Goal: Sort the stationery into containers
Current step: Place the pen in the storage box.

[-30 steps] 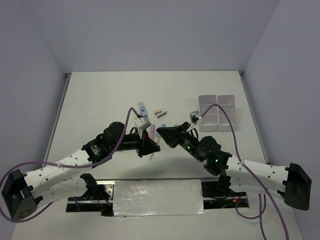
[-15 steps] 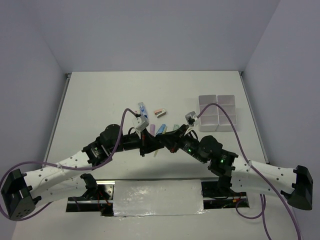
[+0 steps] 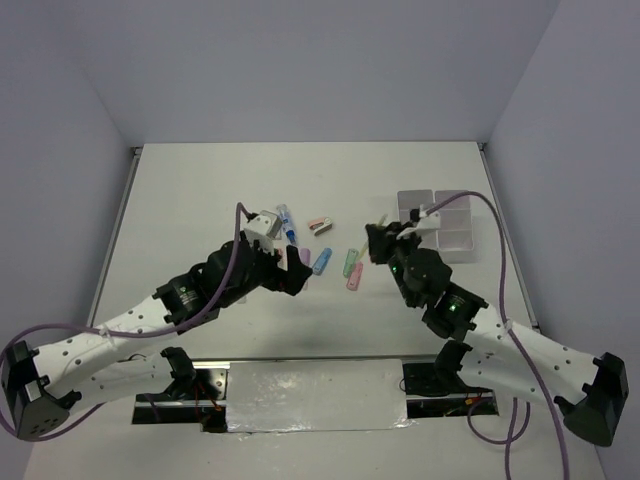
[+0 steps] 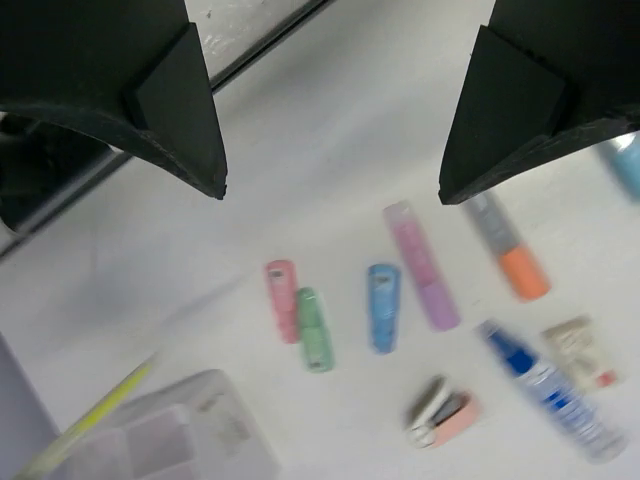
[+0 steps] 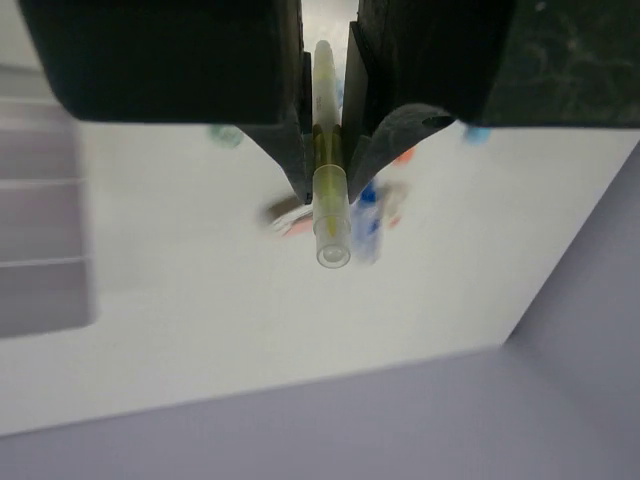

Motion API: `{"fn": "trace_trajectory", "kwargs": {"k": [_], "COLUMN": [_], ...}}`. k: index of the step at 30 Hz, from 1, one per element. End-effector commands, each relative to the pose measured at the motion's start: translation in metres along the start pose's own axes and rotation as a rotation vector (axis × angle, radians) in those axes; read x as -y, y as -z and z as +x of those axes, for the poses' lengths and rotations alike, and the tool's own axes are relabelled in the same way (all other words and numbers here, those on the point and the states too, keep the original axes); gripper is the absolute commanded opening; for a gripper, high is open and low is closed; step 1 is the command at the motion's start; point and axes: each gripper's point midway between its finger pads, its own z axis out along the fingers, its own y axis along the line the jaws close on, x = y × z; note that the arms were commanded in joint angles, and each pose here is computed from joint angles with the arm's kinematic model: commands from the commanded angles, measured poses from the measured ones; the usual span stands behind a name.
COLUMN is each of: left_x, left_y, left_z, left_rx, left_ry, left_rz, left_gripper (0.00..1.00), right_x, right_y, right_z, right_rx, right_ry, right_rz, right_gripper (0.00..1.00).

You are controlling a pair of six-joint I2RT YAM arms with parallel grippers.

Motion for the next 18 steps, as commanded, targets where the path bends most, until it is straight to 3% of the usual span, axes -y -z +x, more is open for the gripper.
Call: {"fn": "trace_trajectory", "kwargs": {"k": [1, 3, 5, 8, 15, 18], "left_x": [-0.055, -0.063, -0.048, -0.021, -0.032, -0.022], "left_y": [0.03, 0.047, 0.056, 0.059, 0.082, 0.087], "left_z": [-0.005, 0.007, 0.01, 0.011, 0.02, 0.015], "left_rx": [-0.027, -0.107, -0.15, -0.173, -0.169, -0.132], "left_ry": [0.075, 0.044, 0.019, -0.015, 0.022, 0.032], "left_rz": [-0.35, -0.387, -0.31, -0.153, -0.18, -0.11], "left_gripper": [0.99, 0.99, 0.99, 0.99, 0.99, 0.99], "right_x": [0.073, 0.095, 0.12, 0.141, 0.188, 0.204], "right_y": [-0.012, -0.018, -0.028, -0.05, -0.099, -0.116], "right_z": [-0.08, -0.102, -0.118, -0.133, -0.132, -0.12], "right_rx": [0.27, 0.398, 0.488, 0.518, 0.49, 0.436], "right_ry": [-0.013, -0.022, 0.003, 0.038, 0.087, 0.093], "right_rz": [0.308, 0.36, 0.418, 0.456, 0.508, 0.511], "right_gripper": [0.0, 0.0, 0.0, 0.0, 0.0, 0.0]}}
